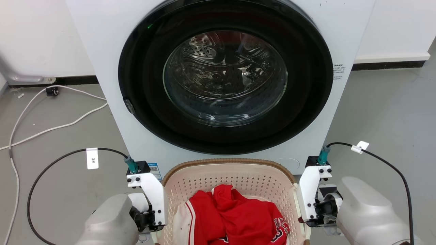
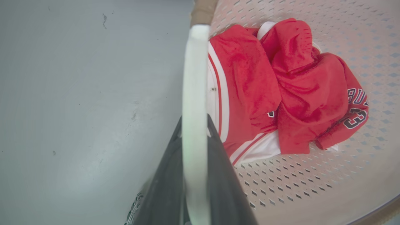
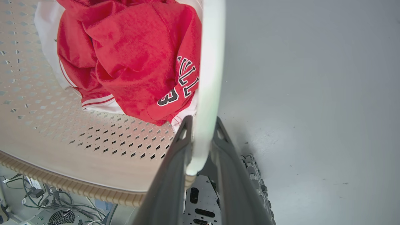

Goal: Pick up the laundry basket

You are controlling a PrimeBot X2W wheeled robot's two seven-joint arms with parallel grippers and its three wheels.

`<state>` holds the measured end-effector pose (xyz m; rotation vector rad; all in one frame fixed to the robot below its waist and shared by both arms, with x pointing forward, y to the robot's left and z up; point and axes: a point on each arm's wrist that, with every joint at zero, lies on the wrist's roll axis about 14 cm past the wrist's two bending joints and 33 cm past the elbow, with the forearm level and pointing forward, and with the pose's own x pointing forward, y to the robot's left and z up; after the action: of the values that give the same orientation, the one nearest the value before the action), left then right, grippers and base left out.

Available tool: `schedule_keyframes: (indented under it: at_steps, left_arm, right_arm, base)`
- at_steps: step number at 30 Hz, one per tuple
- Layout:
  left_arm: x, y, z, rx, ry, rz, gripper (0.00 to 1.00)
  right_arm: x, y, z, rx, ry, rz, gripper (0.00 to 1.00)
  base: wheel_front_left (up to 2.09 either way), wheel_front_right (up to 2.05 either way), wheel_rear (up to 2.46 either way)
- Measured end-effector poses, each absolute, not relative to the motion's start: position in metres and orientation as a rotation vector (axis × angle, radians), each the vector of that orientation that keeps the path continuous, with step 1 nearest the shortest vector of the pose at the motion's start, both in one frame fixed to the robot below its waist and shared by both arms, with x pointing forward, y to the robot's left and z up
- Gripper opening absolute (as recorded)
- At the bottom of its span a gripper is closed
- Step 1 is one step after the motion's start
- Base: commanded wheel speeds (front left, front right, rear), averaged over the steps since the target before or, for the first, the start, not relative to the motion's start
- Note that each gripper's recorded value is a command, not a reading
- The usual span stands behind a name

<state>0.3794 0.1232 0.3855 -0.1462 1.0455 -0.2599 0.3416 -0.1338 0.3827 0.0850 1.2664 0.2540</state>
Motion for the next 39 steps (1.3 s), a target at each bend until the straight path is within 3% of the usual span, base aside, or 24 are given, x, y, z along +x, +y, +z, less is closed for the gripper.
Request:
schedule_keyframes:
  at_steps: [39]
  left_arm:
    - [0.3739, 0.1222, 0.3774, -0.165, 1.058, -0.254, 0.00]
  right_arm:
    - [0.3441, -0.1340, 0.3806, 0.088, 1.272, 0.245, 0.00]
  base:
    - [0.00, 0.00, 0.00]
